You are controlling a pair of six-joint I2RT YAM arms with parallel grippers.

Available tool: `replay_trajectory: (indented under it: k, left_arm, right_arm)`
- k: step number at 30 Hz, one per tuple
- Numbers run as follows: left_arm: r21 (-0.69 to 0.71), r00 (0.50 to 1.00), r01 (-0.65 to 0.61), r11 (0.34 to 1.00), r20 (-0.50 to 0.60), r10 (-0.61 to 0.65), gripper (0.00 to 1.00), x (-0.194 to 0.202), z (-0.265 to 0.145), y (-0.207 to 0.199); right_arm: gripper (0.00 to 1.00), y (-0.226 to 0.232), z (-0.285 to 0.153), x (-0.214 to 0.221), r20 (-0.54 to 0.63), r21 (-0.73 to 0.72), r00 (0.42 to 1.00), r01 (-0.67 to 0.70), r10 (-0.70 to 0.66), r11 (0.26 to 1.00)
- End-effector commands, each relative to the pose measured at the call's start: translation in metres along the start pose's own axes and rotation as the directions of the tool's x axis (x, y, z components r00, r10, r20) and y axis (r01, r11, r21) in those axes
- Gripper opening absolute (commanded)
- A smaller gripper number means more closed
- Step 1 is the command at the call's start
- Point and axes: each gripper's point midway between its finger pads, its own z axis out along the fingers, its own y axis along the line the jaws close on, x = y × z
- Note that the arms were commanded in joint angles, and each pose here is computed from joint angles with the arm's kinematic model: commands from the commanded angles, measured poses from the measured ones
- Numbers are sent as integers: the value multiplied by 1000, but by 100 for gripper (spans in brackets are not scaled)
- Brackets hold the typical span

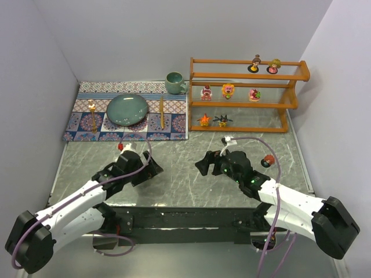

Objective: Place and organize the plastic toys onto the shelf

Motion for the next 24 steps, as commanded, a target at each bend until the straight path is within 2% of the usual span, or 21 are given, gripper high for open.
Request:
replay_trajectory:
  k: [1, 24]
  left_arm:
    - [69, 999, 2, 998, 47, -5, 97, -10, 1, -17]
    - [161, 999, -51, 986, 15, 49, 97, -11, 23, -75]
  right_arm:
    - [100, 4, 3, -4, 27, -16, 1000, -7, 7, 1000]
    - [100, 2, 4, 1, 12, -12, 1000, -5, 6, 1000]
